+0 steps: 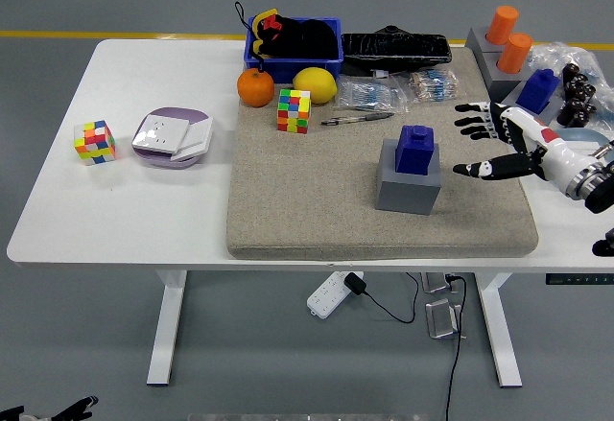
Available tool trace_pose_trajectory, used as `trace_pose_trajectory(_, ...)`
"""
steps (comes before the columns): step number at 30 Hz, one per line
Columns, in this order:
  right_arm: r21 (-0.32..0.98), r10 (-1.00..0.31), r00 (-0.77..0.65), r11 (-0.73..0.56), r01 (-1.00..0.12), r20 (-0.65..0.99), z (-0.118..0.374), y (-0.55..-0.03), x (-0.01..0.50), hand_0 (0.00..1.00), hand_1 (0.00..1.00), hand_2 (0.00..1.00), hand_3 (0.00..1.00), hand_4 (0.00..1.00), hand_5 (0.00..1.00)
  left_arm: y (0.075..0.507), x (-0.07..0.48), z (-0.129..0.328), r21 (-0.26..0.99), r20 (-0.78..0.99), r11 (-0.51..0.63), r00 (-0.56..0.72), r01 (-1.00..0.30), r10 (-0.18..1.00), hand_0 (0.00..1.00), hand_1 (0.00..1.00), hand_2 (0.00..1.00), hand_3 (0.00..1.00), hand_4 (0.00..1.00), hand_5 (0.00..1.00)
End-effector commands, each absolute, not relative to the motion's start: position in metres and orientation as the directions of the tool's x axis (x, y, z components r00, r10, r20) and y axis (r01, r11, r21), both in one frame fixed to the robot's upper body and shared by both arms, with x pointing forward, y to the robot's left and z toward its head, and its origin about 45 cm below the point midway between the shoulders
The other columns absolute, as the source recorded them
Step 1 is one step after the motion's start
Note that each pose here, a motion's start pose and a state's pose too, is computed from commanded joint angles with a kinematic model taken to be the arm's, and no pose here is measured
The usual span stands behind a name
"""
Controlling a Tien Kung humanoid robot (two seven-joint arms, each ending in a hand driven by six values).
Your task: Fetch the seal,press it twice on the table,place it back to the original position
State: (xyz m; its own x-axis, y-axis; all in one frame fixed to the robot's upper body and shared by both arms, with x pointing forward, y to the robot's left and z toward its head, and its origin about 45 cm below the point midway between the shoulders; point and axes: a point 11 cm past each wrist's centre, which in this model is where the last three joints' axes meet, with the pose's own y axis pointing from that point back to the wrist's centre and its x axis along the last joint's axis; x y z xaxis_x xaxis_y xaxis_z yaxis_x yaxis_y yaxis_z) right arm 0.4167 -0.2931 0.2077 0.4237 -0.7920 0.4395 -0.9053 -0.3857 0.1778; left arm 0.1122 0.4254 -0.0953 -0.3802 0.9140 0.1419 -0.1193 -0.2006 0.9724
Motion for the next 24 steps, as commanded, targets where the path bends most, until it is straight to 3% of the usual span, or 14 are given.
trace_pose_trajectory(24, 0.17, -0.767, 0.467, -0.44, -0.882, 0.439, 0.196, -0.251, 0.428, 0.812, 0.752, 0.758, 0.787, 0.947, 0.002, 0.423, 0.113, -0.096, 0.974, 0.138, -0.195, -0.374, -0.119, 0.917, 0.814, 0.79, 0.768, 0.803, 0.691, 0.426)
